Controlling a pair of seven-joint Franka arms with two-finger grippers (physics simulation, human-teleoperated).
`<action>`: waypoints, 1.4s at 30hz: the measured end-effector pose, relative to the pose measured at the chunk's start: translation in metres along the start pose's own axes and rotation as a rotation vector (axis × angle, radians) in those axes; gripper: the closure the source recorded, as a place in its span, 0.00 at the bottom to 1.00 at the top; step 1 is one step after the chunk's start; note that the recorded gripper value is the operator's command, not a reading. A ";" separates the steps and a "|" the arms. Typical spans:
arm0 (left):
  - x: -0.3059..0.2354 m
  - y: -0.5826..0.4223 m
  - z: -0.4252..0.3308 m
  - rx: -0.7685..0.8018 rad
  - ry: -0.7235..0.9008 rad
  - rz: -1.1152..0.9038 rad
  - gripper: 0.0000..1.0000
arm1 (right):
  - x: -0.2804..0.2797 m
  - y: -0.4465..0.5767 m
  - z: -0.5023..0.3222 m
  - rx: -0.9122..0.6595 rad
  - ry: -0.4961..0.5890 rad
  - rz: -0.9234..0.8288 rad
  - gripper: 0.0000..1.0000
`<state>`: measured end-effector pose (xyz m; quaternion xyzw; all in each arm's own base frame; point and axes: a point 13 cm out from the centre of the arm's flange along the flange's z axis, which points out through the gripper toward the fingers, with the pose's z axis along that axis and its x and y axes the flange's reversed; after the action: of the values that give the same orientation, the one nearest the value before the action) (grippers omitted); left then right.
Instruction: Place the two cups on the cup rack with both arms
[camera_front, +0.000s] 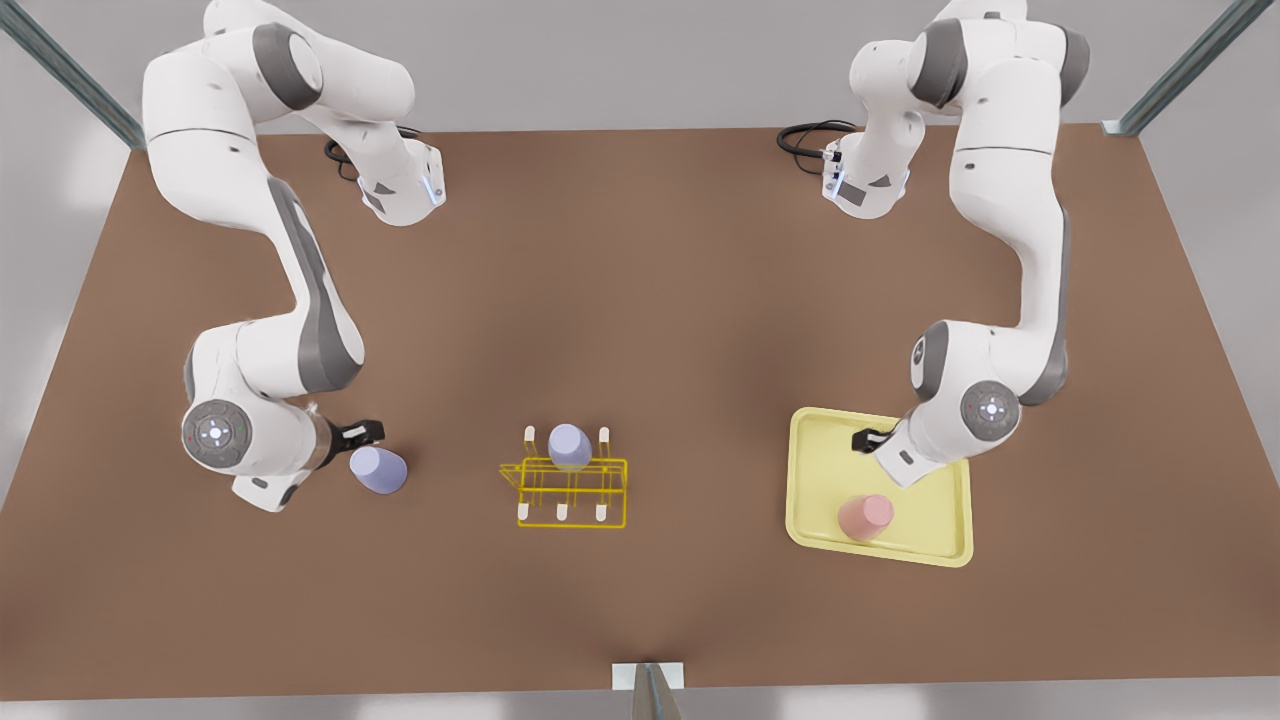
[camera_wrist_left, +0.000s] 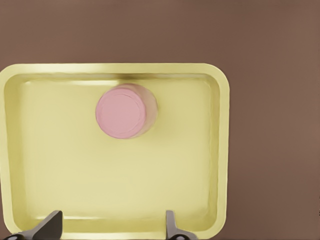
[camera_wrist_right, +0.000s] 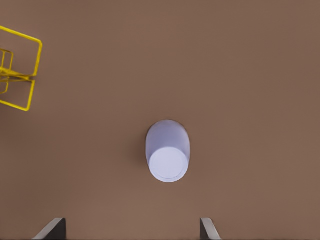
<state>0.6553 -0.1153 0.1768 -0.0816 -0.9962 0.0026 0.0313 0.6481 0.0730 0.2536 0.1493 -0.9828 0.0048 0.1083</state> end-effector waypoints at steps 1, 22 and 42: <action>-0.008 -0.004 0.005 0.004 -0.032 0.002 0.00 | -0.001 -0.003 0.014 -0.002 0.001 0.005 0.00; -0.083 0.006 0.058 -0.005 -0.263 -0.007 0.00 | -0.005 -0.015 0.131 -0.054 -0.041 0.200 0.00; -0.085 0.008 0.098 -0.009 -0.274 -0.008 0.09 | -0.002 -0.021 0.186 -0.047 -0.061 0.279 0.00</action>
<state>0.7344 -0.1212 0.0738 -0.0764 -0.9914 0.0092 -0.1056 0.6164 0.0458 0.0706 0.0087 -0.9967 -0.0077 0.0800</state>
